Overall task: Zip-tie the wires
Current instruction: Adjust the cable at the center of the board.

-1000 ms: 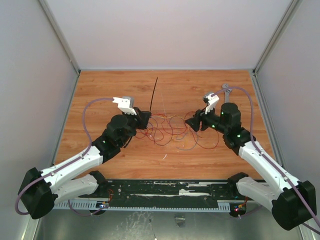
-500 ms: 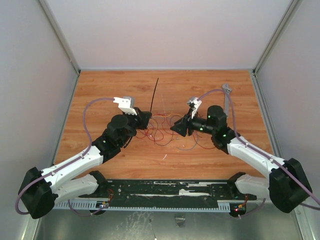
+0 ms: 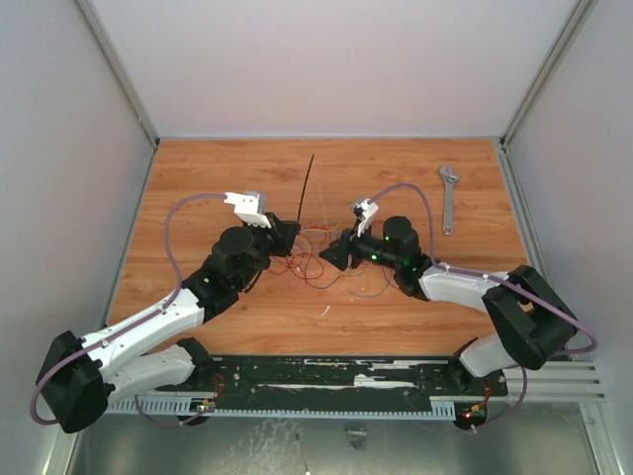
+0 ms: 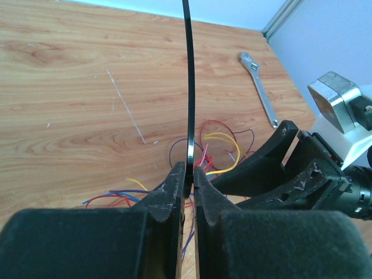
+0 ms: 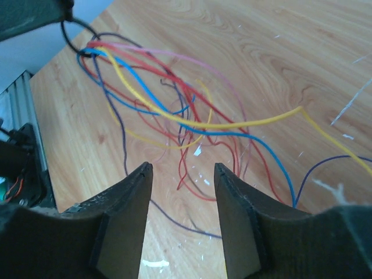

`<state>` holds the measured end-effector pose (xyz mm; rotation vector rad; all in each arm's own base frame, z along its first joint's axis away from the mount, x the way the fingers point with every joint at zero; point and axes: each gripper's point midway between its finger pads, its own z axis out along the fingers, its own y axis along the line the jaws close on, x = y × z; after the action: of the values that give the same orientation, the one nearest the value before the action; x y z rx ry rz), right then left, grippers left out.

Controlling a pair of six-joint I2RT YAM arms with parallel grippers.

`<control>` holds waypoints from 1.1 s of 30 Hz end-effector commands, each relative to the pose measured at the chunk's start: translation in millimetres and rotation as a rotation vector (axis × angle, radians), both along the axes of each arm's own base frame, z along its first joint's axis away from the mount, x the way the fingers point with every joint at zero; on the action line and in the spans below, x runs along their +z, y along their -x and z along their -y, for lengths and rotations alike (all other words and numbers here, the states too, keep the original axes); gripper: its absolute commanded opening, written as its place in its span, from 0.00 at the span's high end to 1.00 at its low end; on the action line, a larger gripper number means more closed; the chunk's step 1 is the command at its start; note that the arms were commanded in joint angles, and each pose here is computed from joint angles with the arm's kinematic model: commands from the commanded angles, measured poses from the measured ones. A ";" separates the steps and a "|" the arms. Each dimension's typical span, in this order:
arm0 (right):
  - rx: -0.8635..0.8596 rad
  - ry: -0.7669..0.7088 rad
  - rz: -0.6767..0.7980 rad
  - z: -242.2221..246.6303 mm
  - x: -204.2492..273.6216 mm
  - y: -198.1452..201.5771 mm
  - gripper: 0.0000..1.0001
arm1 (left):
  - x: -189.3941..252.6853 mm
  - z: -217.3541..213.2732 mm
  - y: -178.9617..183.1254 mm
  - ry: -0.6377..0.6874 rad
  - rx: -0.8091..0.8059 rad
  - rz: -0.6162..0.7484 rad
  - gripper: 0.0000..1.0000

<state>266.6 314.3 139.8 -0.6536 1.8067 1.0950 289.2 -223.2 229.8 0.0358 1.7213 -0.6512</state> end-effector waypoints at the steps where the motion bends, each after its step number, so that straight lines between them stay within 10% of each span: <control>1: -0.108 -0.050 0.089 -4.0 14.2 -24.4 0.51 | 20.8 2.2 -3.3 0.038 -0.002 0.030 1.00; 21: -0.136 -0.089 0.126 -39.3 7.8 -43.3 0.50 | 18.1 4.5 -1.8 0.066 -0.008 0.013 1.00; 33: -0.200 0.059 0.120 -2.4 -9.3 -28.6 1.00 | 20.1 -7.2 -5.1 0.031 0.038 0.015 1.00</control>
<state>301.6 336.4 129.1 -0.5458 1.7434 0.9443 287.5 -223.6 226.1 0.0194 1.7478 -0.6621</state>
